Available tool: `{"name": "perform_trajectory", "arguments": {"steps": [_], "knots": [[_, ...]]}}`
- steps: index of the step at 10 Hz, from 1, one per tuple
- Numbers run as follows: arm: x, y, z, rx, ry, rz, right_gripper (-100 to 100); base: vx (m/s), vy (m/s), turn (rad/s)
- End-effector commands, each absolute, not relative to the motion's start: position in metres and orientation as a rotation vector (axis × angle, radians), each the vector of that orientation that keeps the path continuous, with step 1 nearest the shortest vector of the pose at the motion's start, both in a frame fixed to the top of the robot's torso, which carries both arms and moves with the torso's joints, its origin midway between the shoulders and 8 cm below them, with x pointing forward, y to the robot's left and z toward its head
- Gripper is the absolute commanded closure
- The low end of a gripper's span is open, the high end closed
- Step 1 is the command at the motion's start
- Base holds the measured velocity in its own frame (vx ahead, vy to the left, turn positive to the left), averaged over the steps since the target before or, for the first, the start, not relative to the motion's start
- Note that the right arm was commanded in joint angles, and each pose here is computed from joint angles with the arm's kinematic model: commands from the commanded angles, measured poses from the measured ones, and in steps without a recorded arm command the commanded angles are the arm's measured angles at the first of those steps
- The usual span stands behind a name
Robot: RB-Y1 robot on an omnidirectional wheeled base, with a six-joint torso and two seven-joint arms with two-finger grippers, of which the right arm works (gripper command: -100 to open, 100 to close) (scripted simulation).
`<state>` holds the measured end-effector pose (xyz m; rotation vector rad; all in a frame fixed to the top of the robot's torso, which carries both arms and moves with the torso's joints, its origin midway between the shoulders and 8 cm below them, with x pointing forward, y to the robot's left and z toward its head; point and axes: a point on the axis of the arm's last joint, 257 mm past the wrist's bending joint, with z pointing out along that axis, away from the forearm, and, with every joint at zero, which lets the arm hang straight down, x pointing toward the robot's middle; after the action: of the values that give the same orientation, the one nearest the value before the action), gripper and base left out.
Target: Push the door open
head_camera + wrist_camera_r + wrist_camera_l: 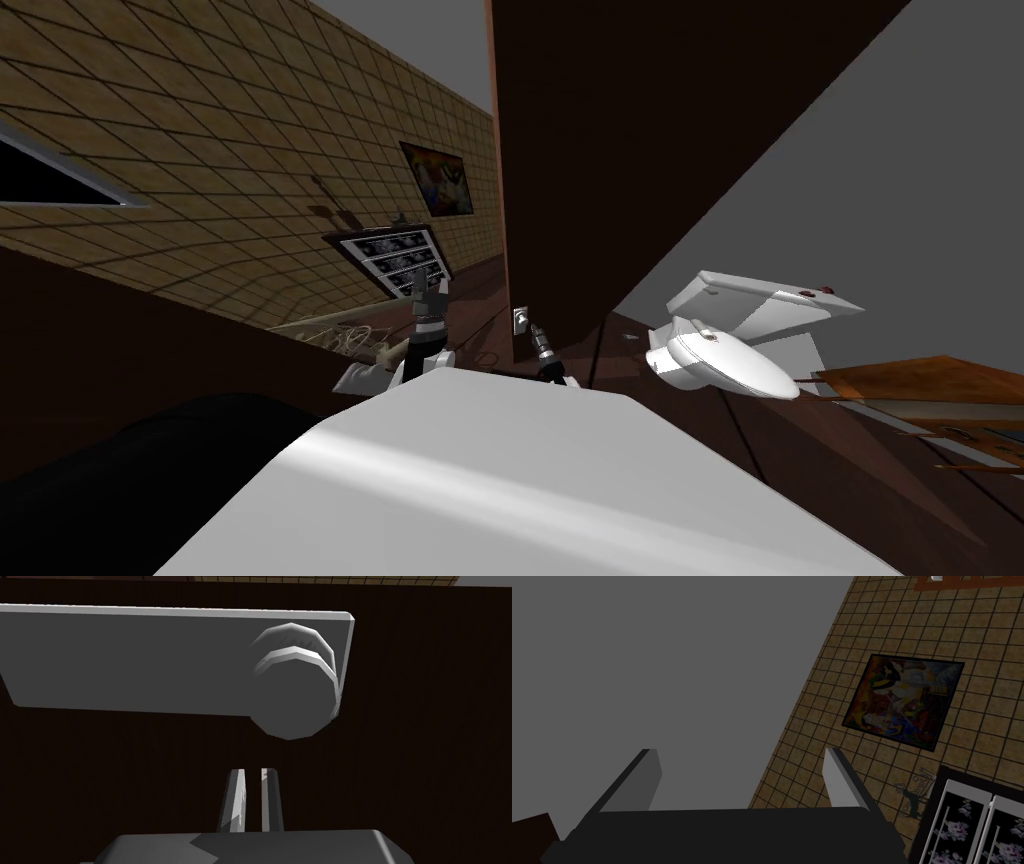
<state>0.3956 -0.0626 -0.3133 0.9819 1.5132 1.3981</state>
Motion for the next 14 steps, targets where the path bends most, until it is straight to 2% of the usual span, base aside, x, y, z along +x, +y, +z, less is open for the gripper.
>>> {"name": "perform_trajectory", "arguments": {"steps": [1, 5, 8, 13, 14], "knots": [[0.387, -0.055, -0.311, 0.979, 1.518, 1.414, -100, -0.211, -0.096, -0.012], [0.378, -0.032, -0.301, 0.998, 1.495, 1.462, -100, -0.181, -0.071, -0.008], [0.380, -0.042, -0.310, 0.961, 1.531, 1.433, -100, 0.165, 0.085, 0.018], [0.393, -0.033, -0.300, 0.984, 1.488, 1.456, -100, 0.183, 0.080, 0.010], [0.393, -0.033, -0.300, 0.984, 1.488, 1.456, 100, 0.000, 0.000, 0.000]]}}
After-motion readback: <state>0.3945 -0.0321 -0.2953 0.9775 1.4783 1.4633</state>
